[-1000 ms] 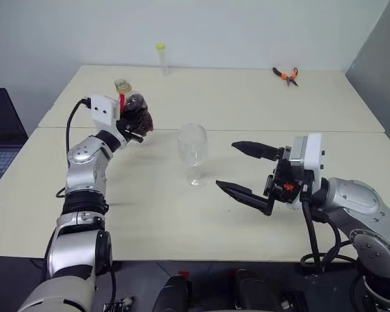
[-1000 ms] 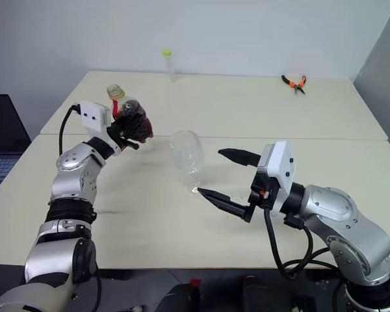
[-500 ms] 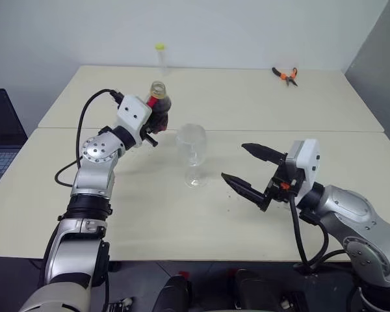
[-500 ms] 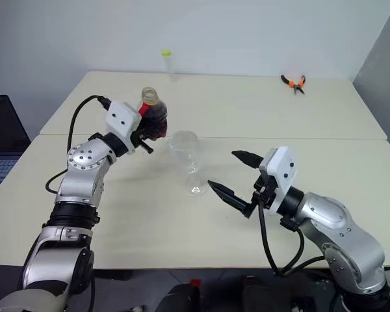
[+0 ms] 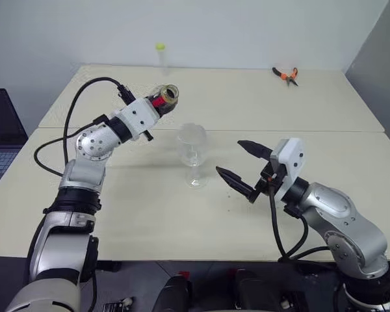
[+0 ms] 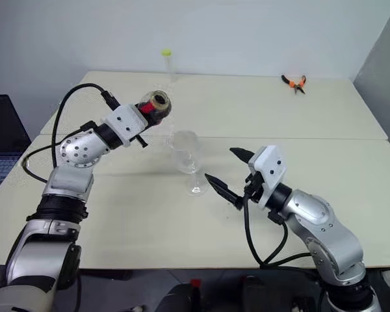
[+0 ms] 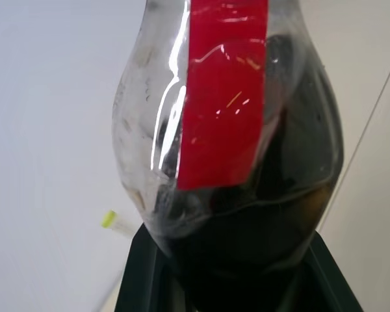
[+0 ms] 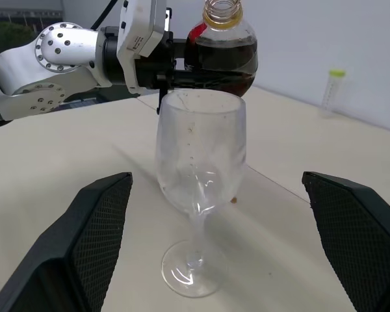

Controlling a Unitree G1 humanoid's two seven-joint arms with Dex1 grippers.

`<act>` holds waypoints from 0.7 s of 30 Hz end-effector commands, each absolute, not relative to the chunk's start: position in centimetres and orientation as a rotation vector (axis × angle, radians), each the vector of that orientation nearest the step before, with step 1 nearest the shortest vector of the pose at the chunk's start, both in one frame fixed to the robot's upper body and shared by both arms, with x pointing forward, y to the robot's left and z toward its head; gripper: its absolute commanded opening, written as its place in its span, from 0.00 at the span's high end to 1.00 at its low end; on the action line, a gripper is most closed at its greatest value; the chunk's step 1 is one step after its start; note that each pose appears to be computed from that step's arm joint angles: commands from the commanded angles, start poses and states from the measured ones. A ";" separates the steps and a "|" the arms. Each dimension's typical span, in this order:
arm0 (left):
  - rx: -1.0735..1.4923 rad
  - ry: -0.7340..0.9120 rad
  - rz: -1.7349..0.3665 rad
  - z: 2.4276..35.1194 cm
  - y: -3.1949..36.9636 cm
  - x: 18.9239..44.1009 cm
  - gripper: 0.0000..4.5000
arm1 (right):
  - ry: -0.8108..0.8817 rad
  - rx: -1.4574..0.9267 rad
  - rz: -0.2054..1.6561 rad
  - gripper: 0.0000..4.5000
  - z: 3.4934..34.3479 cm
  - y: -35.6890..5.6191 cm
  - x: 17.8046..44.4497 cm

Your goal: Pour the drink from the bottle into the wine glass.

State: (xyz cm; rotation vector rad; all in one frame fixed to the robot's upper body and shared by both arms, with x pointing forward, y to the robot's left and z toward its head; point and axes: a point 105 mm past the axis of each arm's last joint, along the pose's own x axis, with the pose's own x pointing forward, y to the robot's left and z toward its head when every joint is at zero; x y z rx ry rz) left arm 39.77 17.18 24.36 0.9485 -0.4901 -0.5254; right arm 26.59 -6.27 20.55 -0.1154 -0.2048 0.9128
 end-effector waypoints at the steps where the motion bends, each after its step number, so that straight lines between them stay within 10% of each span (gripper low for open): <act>1: 1.051 -0.620 -0.506 26.8 16.9 38.8 0.83 | -0.292 -0.123 0.976 0.00 22.3 -5.4 25.6; 21: 1.357 -0.730 -0.485 27.1 16.8 38.6 0.83 | -0.306 -0.109 1.062 0.00 22.7 -3.1 25.7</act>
